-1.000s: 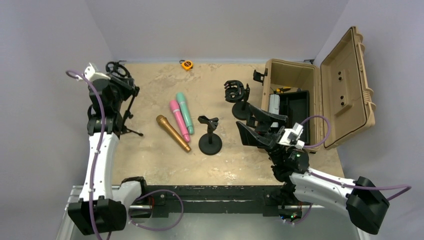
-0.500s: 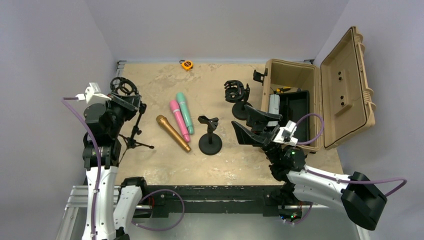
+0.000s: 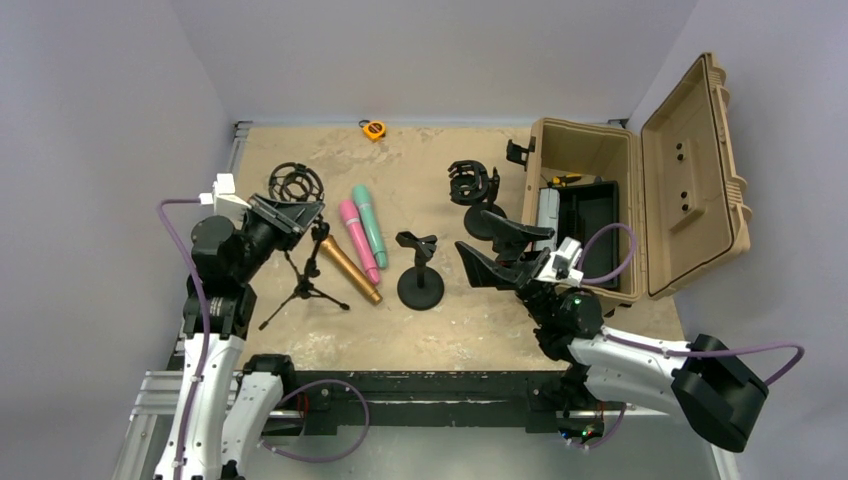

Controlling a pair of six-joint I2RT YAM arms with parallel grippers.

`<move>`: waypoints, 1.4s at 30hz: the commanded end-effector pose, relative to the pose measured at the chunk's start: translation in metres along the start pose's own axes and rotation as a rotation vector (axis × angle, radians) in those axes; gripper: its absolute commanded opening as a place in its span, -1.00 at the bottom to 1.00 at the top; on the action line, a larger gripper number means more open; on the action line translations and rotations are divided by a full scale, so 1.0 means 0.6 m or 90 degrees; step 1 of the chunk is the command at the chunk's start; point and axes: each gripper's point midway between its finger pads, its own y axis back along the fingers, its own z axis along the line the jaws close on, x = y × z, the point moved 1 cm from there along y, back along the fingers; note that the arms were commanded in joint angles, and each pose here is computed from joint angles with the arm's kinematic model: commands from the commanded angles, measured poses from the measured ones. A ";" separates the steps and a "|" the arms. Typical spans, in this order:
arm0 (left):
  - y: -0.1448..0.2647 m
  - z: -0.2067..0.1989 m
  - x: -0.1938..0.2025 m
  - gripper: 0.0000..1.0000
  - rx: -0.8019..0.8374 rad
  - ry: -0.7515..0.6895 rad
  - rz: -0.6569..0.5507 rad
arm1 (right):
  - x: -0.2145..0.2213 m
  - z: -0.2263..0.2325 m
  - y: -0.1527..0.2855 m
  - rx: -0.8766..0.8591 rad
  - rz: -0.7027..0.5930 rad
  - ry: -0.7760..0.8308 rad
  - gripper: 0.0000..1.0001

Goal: Remove the microphone from the stand

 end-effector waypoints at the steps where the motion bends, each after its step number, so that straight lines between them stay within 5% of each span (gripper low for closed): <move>1: -0.001 -0.017 0.039 -1.00 0.053 0.088 0.077 | -0.026 0.004 -0.019 -0.004 -0.040 -0.004 0.54; 10: -0.012 -0.011 0.069 -1.00 0.094 0.169 0.114 | -0.015 0.002 -0.022 0.000 -0.029 -0.004 0.54; 16: -0.006 0.024 0.091 -1.00 0.057 0.127 0.134 | -0.011 0.004 -0.023 -0.006 -0.026 -0.006 0.54; 18: 0.001 0.033 0.099 -0.76 0.035 0.083 0.148 | -0.009 0.007 -0.027 -0.012 -0.023 -0.011 0.54; 22: 0.021 0.058 0.103 0.12 -0.026 0.007 0.157 | -0.013 0.027 -0.048 -0.043 -0.016 -0.040 0.54; 26: 0.040 0.078 0.090 0.52 -0.083 -0.068 0.133 | -0.014 0.052 -0.081 -0.067 0.006 -0.088 0.53; 34: 0.071 0.097 0.059 0.61 -0.155 -0.167 0.081 | 0.015 0.115 -0.121 -0.047 0.071 -0.223 0.50; 42: 0.091 0.039 0.055 0.74 -0.061 -0.238 0.080 | 0.086 0.239 -0.137 -0.050 0.152 -0.366 0.45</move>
